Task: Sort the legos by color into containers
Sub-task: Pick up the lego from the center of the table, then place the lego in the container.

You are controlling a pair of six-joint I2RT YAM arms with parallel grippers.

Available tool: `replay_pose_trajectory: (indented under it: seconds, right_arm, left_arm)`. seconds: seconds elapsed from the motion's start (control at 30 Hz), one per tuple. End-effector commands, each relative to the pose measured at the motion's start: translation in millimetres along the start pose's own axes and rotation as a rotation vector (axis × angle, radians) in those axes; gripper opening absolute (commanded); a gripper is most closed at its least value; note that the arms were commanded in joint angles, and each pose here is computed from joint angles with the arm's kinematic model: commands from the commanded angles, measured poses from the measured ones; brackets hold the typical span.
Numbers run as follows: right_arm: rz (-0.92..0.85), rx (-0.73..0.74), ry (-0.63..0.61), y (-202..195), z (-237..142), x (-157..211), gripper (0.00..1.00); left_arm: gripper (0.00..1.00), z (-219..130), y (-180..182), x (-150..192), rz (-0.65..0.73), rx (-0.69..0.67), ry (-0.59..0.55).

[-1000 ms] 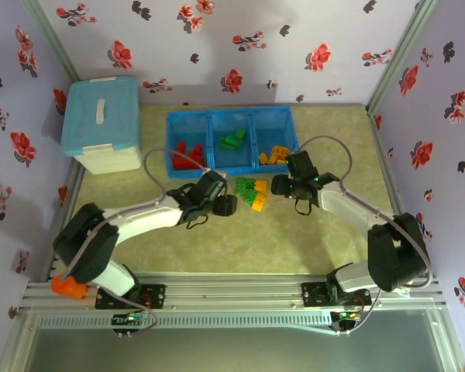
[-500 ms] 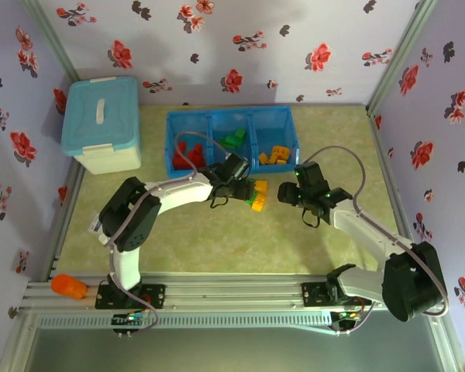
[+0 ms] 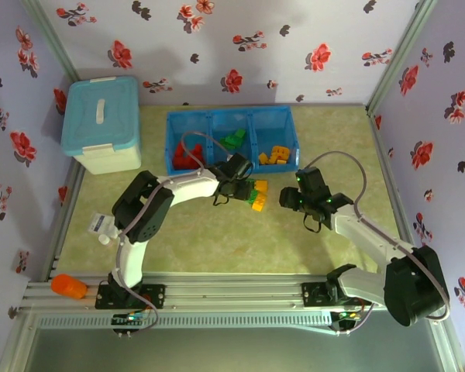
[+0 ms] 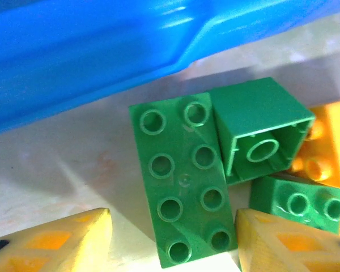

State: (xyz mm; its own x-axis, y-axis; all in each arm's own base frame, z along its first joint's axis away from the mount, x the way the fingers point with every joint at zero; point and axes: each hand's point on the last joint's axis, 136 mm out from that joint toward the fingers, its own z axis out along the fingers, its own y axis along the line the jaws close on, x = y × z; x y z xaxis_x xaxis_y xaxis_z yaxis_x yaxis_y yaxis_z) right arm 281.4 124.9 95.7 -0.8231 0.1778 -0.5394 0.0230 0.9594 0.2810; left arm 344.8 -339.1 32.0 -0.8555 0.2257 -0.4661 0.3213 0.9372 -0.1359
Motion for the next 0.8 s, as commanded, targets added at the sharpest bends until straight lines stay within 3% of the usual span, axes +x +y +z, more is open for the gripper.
replay_pose_trajectory:
  seconds: [0.0,0.33,0.57,0.77]
  right_arm:
    - [0.028,0.004,-0.027,-2.4,-1.0,-3.1,0.57]
    - [0.038,0.008,-0.029,-5.6,-0.1,0.9,0.57]
    - [0.036,0.028,-0.029,-12.8,1.9,7.0,0.56]
    - [0.052,0.022,-0.021,-14.5,2.9,13.0,0.56]
  left_arm:
    - [0.57,4.7,10.5,6.0,-0.003,-0.029,0.028]
    - [0.30,-11.1,16.6,10.4,-0.014,-0.047,0.021]
    - [0.27,-58.7,11.7,8.4,-0.002,-0.041,-0.053]
    - [0.27,-101.3,8.2,-34.4,0.026,-0.012,-0.171]
